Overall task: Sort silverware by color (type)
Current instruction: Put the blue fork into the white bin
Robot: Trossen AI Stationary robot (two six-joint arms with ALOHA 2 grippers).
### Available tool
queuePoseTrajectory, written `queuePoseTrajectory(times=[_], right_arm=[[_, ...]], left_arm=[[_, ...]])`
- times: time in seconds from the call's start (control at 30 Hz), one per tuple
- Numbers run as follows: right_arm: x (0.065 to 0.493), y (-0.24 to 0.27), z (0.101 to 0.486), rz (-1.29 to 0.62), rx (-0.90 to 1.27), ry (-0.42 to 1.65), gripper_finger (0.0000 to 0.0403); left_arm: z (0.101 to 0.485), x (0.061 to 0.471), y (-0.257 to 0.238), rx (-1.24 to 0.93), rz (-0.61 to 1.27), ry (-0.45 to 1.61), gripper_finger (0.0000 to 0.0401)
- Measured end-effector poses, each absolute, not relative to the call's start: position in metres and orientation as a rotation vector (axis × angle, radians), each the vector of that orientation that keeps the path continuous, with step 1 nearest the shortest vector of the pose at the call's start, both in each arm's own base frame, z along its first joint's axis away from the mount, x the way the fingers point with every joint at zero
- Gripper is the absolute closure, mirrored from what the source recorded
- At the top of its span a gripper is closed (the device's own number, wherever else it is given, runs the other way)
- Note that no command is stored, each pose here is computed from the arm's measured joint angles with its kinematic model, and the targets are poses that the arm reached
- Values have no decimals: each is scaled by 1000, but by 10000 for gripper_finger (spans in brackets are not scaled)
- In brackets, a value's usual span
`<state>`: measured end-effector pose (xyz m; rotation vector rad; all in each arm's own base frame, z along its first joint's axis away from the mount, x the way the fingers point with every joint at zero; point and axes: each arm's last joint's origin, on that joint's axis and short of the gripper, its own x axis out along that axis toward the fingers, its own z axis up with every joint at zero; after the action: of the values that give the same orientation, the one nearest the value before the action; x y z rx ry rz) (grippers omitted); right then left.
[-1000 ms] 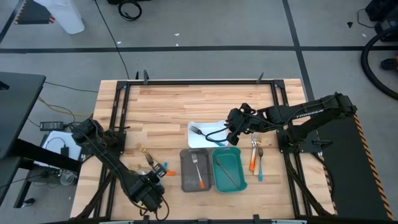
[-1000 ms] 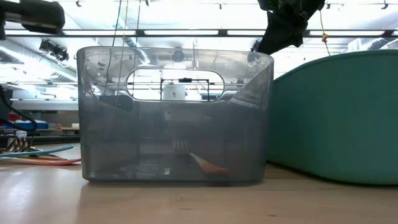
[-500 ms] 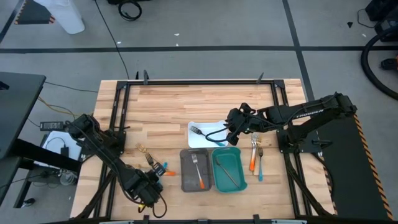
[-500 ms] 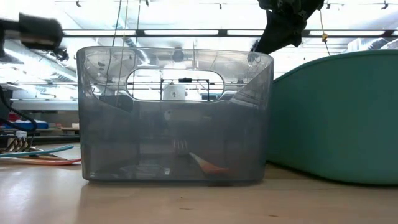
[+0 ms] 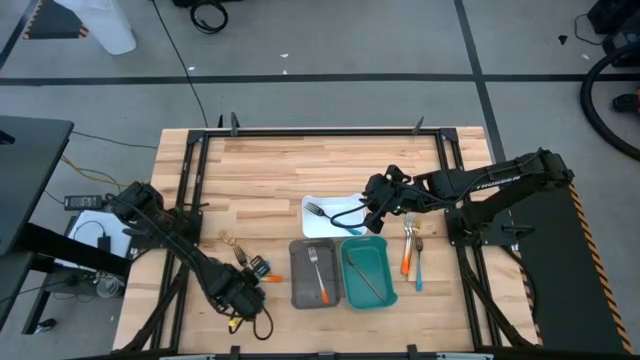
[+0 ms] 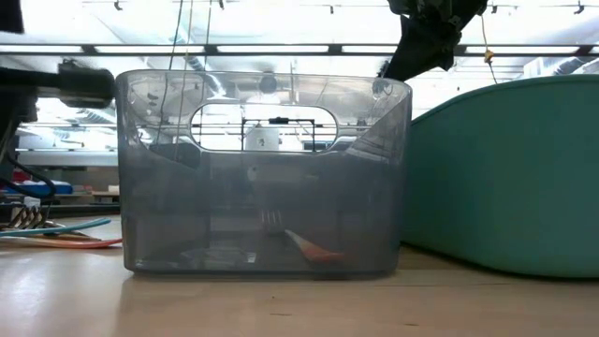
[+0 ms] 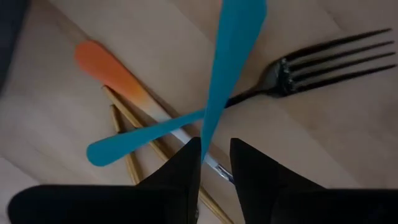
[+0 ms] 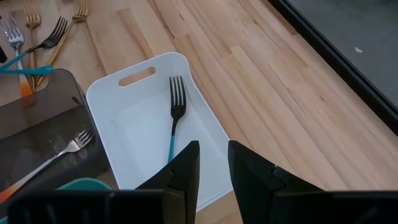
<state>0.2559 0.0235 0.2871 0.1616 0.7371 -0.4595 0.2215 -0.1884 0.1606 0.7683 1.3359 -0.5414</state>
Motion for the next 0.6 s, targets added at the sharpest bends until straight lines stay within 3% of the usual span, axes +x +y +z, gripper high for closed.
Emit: queuePoseTrajectory(times=[0.6], right_arm=[[256,23,287,-460,156,737,308]], left_arm=[[144,223,-171,748,-607,1360,308]])
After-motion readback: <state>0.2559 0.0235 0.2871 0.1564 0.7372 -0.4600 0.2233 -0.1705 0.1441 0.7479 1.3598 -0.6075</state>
